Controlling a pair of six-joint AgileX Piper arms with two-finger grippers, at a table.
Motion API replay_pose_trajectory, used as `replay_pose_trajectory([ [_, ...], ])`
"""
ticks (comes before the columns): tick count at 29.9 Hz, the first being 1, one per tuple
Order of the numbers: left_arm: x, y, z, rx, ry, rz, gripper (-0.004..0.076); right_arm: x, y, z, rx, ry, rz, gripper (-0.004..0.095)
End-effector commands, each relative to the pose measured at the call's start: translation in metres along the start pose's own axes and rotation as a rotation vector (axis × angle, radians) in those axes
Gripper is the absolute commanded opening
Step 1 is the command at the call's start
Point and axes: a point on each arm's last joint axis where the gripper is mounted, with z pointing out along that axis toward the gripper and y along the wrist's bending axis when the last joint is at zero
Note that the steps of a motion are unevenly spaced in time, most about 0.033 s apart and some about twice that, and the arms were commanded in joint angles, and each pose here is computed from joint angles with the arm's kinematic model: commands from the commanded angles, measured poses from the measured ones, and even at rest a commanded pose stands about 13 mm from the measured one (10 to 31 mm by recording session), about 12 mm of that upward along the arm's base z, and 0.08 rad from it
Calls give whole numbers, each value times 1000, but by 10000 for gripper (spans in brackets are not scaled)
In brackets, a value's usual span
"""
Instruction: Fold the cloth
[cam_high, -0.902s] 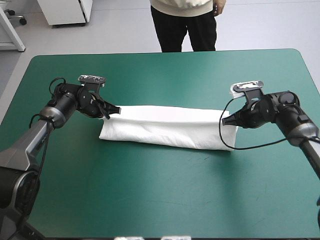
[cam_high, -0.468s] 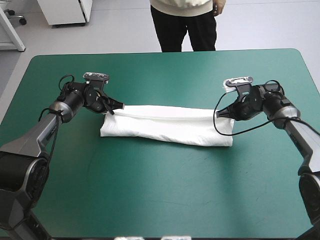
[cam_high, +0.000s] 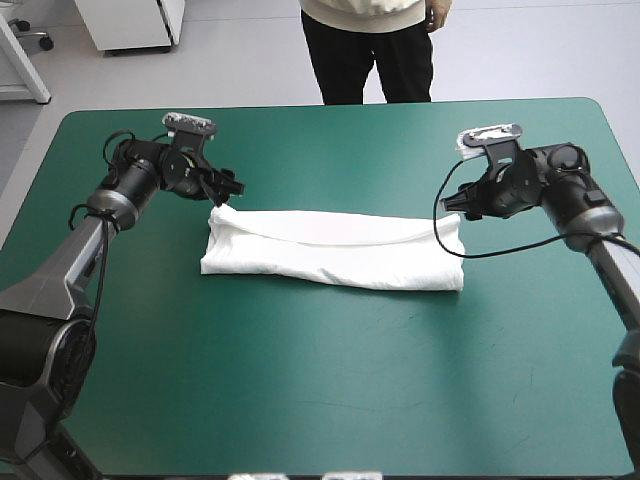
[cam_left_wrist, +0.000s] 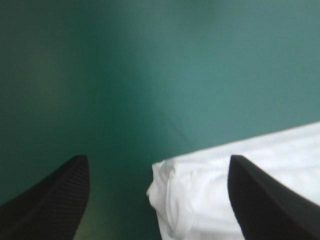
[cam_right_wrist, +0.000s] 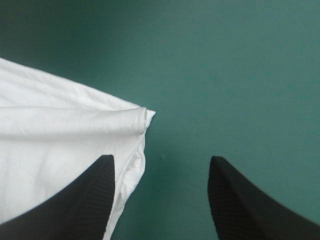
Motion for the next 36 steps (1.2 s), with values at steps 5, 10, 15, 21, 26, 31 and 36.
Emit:
replay_pose_trajectory([
  [5,-46,-24,-110,312,-294,-16,509,15,-7,-141,79,-285,-24,150],
  [10,-31,-60,-100,579,-179,48,47,52,-10,-187,138,-394,8,-17],
  [15,-6,-92,-55,662,-70,12,-9,88,-7,-173,119,-287,46,-17],
  [21,12,-115,-6,648,-27,-15,-9,97,-4,-133,79,-327,134,-17],
  [26,21,-120,31,648,38,-66,-9,90,-2,-106,48,-304,176,-16],
  [31,31,-129,55,662,94,-51,-9,84,5,-72,-33,-182,209,126],
  [36,38,-131,68,659,134,-44,-9,73,9,-37,-84,-155,225,350],
])
